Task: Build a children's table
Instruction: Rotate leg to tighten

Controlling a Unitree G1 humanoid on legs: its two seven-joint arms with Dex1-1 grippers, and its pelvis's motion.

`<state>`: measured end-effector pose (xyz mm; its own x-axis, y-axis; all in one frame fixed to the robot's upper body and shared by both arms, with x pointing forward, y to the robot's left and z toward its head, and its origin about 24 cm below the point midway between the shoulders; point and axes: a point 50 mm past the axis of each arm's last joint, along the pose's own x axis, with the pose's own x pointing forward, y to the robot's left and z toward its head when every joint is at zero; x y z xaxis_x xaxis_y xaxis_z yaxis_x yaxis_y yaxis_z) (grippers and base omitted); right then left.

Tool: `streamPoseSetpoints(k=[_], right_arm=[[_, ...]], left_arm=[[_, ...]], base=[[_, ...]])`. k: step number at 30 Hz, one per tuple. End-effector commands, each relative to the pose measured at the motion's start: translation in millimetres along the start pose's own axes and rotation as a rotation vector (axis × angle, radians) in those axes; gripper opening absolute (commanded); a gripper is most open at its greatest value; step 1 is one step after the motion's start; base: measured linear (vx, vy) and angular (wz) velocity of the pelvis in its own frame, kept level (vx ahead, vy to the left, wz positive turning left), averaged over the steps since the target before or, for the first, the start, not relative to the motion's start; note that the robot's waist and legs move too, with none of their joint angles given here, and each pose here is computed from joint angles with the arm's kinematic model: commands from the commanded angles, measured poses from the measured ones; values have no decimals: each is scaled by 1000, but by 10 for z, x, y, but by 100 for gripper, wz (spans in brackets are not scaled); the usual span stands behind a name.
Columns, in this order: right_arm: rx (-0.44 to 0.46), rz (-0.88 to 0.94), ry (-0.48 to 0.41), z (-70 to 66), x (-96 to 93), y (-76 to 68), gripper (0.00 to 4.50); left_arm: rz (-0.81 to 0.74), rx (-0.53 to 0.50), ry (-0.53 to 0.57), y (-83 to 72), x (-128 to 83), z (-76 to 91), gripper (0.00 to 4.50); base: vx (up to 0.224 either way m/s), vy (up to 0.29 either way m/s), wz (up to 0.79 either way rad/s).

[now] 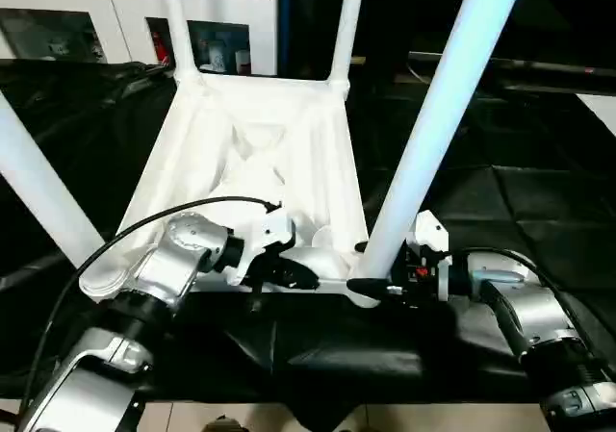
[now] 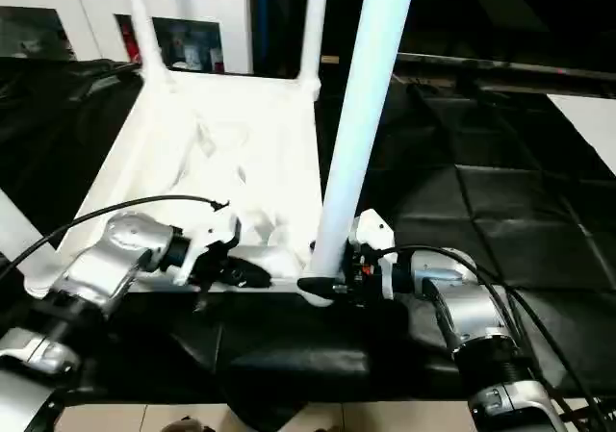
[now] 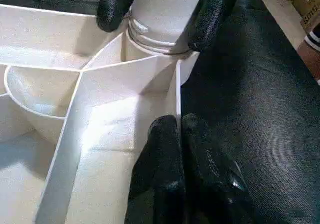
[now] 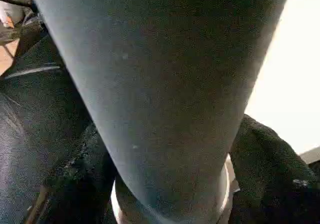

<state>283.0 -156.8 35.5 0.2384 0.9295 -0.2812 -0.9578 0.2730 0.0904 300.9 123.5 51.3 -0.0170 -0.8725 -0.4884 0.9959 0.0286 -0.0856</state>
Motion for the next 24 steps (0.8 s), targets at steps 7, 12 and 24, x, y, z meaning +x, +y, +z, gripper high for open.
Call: streamPoseSetpoints(k=[7,12,24], right_arm=[[52,-46,8,-86,119,66,258],[95,-399,38,-219,212,-114,256],[262,-698,-66,-136,666,-173,291]], left_arm=[[80,8,-20,36,201,51,0],[234,-4,-23,156,397,133,0],[283,11,-68,139,858,387,0]], base=[[0,0,0],[0,0,0],[0,0,0]])
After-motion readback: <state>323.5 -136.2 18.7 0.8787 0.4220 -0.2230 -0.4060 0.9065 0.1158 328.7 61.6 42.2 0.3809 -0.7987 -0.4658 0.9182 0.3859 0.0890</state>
